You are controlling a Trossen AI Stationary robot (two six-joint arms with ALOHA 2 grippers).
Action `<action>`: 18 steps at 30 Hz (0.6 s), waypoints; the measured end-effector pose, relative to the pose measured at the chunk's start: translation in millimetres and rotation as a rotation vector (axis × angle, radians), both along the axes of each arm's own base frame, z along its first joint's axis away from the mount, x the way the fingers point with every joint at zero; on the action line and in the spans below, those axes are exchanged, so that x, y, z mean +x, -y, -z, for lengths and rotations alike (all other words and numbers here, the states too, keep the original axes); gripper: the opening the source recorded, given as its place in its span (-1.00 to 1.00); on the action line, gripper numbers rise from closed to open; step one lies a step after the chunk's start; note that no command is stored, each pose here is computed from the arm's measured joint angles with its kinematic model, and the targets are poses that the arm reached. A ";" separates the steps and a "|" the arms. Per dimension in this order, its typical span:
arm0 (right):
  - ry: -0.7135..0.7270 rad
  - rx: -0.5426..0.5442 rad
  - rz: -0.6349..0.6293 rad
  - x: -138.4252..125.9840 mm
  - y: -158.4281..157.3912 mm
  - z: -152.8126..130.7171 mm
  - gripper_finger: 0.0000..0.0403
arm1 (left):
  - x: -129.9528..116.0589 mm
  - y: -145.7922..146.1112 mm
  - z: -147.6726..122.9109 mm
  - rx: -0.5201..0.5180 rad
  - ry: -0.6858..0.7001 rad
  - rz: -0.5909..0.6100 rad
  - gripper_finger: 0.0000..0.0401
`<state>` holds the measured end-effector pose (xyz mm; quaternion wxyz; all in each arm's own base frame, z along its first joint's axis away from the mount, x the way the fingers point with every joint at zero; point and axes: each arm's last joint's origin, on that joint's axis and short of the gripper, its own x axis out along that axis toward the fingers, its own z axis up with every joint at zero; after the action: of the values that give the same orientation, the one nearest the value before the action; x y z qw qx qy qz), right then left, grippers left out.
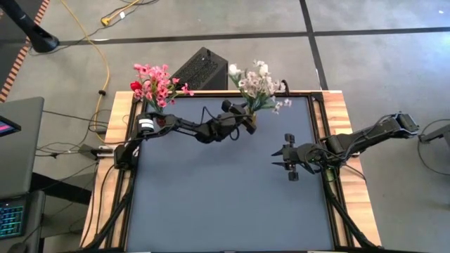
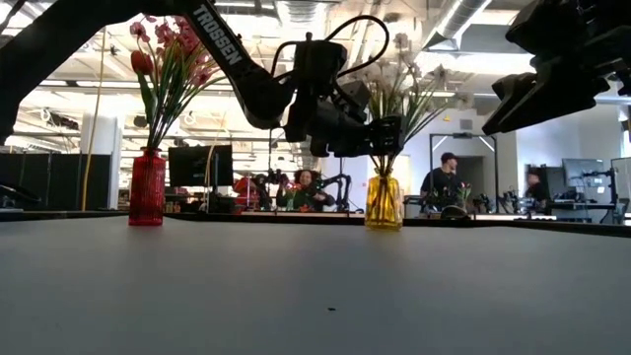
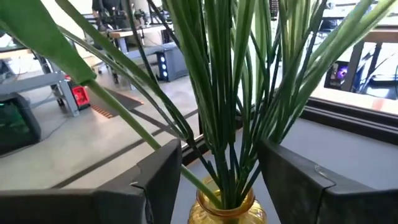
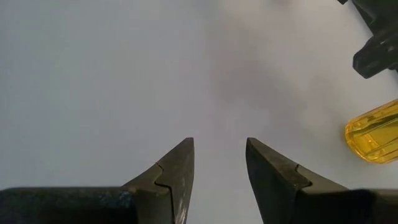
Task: Sort flowers into vase by color
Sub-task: Put the white flowers into the yellow vase, then return to Home Position
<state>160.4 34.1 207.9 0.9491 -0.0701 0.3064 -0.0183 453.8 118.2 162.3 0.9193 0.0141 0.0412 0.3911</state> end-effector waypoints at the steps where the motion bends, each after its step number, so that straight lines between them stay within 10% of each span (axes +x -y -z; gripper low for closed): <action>1: 0.000 0.000 0.000 0.0 0.0 0.0 -0.16 | 0.1 0.5 0.1 0.003 -0.004 0.000 0.03; 18: 0.033 -0.007 0.010 2.6 2.8 -2.8 -0.16 | -12.5 26.3 -42.7 -0.014 -0.178 0.055 0.03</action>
<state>163.0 31.3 210.7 0.9538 -0.0718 0.2908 -0.0251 441.3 91.9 205.0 0.9226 0.0432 0.1251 0.3624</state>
